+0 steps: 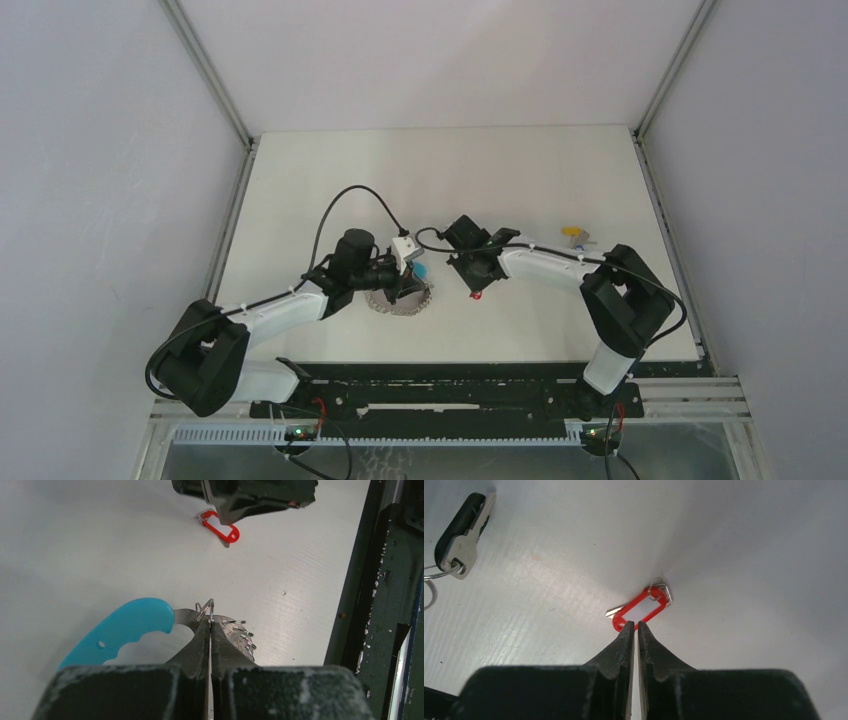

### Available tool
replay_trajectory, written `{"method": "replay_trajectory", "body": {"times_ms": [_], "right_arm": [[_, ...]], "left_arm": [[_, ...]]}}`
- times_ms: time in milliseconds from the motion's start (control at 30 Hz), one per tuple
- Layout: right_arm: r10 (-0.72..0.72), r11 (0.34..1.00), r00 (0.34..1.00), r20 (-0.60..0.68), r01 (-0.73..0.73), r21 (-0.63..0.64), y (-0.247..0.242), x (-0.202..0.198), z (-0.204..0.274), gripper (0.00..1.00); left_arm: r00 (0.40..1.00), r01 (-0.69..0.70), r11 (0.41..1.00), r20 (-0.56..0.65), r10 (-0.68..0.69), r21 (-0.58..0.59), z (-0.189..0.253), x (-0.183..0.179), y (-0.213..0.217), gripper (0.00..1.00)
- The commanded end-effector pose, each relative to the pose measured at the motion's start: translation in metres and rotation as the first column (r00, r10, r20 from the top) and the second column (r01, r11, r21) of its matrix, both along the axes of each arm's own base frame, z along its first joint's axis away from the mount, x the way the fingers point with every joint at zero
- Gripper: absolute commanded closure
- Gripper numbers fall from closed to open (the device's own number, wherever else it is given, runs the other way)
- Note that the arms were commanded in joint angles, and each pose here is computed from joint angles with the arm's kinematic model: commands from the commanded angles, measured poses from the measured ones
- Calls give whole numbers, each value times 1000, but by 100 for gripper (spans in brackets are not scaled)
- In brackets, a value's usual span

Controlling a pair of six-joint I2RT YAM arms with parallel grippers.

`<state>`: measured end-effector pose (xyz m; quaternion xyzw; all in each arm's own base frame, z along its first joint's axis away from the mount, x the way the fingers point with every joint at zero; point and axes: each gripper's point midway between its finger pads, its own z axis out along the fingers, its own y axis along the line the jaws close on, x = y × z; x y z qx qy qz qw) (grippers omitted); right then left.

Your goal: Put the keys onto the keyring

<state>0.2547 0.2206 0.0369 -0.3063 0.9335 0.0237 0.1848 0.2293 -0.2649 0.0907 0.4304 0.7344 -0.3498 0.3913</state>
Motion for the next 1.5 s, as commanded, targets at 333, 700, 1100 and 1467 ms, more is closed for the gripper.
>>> {"method": "replay_trajectory", "body": {"times_ms": [333,700,1100,1467], "right_arm": [[48,997,972,229,-31,-77,11,32,3,82],[72,994,981,178,-55,-99,12,25,-14,85],[53,992,985,163,-32,-125,4,23,-14,100],[12,1000,999,-49,-10,24,6,1,-1,100]], "left_arm": [[997,17,998,71,-12,-65,29,8,-10,100],[998,17,998,69,-13,-64,28,8,-10,100],[998,20,998,67,-15,-66,28,8,-10,100],[998,21,998,63,-17,-65,27,8,-11,100]]}}
